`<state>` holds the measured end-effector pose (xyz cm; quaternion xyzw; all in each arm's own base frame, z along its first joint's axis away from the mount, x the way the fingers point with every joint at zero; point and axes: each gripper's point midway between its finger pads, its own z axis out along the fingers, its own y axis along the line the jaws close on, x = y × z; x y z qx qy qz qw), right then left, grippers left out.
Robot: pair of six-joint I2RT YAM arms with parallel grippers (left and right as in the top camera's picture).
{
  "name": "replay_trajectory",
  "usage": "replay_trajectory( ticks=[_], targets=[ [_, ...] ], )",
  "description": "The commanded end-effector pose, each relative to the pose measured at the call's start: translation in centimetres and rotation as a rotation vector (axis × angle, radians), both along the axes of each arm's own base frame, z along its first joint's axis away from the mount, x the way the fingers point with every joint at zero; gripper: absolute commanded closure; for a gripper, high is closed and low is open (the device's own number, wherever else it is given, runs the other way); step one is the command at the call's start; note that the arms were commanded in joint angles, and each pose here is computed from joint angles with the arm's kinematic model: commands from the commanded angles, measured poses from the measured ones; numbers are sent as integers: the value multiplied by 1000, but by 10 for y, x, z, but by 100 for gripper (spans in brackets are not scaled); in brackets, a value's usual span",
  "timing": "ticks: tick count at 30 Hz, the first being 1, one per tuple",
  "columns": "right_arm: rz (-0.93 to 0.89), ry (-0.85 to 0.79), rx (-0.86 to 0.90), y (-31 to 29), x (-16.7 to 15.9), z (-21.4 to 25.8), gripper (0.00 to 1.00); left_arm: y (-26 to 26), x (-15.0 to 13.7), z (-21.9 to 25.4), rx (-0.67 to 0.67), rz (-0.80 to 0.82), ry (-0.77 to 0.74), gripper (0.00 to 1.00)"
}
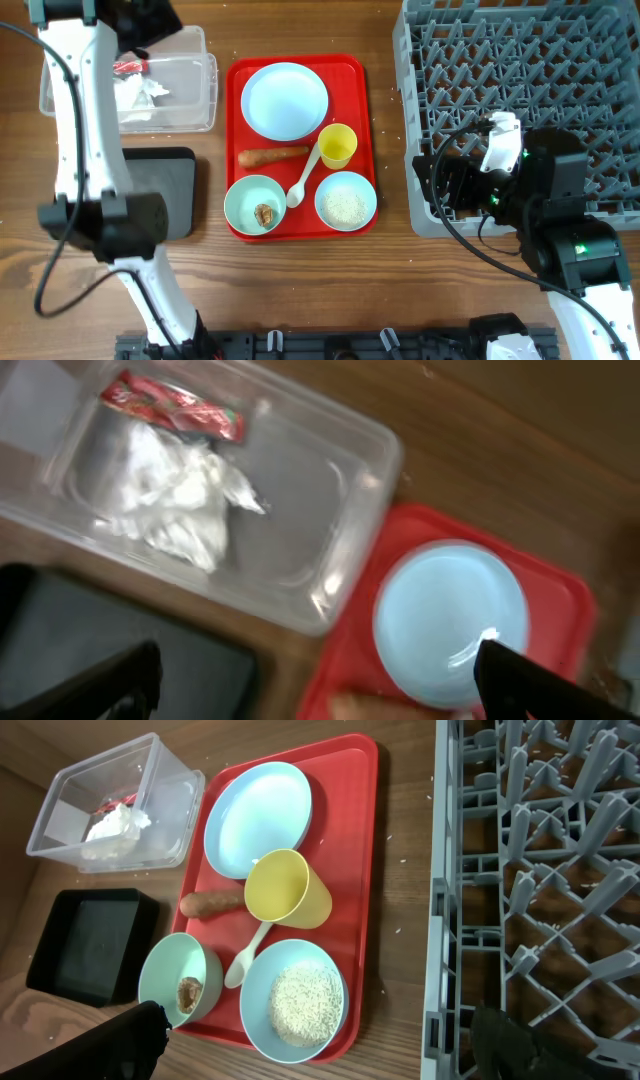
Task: Sort waste into correct bins and load items into the dishwasher rack
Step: 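Move the left gripper back to the tray toward the teal bowl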
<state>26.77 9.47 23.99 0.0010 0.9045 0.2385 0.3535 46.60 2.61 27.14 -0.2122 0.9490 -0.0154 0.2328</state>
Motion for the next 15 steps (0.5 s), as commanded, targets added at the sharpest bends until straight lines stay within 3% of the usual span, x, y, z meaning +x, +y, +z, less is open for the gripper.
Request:
replay_trajectory(
  ticks=[1, 9, 15],
  targets=[
    [-4, -17, 6, 1, 3, 8, 0, -61, -33, -9, -43, -143, 129, 0],
    [-1, -11, 2, 1, 2, 6, 0, -139, -85, -67, 4, -344, 392, 0],
    [-1, -12, 3, 1, 4, 6, 0, -199, -74, -117, -14, -510, 344, 0]
  ],
)
